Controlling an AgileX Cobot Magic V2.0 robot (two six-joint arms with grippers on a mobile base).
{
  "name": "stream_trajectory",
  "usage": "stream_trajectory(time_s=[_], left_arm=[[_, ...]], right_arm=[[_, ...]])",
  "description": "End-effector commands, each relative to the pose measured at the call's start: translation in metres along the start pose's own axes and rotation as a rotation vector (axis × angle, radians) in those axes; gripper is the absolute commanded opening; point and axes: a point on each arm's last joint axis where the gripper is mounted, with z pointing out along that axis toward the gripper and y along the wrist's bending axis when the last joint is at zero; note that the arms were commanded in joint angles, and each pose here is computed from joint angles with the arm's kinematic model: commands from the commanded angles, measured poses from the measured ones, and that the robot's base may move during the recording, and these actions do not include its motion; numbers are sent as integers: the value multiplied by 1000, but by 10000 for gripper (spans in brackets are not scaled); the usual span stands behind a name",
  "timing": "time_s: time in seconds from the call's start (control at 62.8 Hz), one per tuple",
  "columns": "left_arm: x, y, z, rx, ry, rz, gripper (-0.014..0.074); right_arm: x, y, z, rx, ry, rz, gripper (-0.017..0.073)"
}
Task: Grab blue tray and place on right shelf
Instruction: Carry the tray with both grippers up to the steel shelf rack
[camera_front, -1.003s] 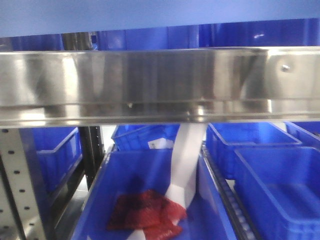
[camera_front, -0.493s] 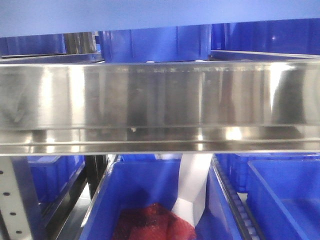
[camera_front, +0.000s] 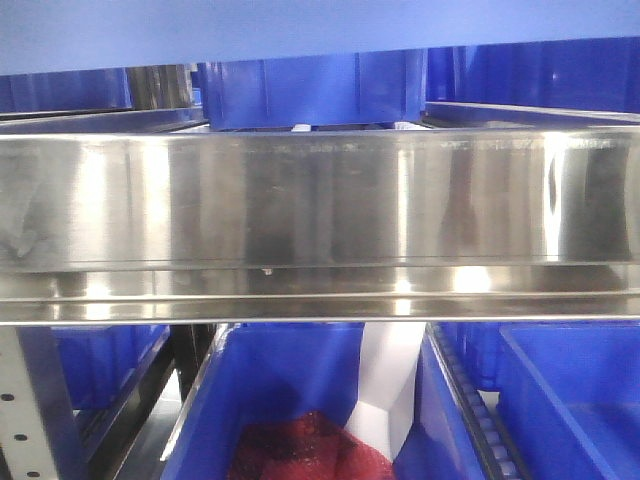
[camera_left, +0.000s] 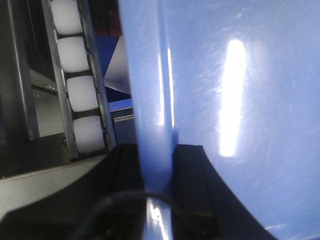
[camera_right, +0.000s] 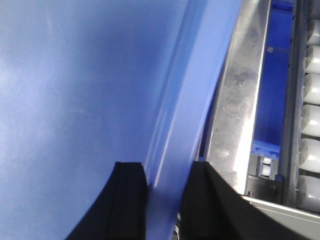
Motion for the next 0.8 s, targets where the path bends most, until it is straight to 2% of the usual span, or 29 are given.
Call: stream_trajectory(time_s=[0.0,0.78], left_arm=[[-1,-7,-14,45,-49,43,-48],[0,-8,-14,58,-45,39,-48]], right_arm=[[-12,3,-17,-44,-135,-34,55],[-12,3,-17,-44,-135,-34,55]])
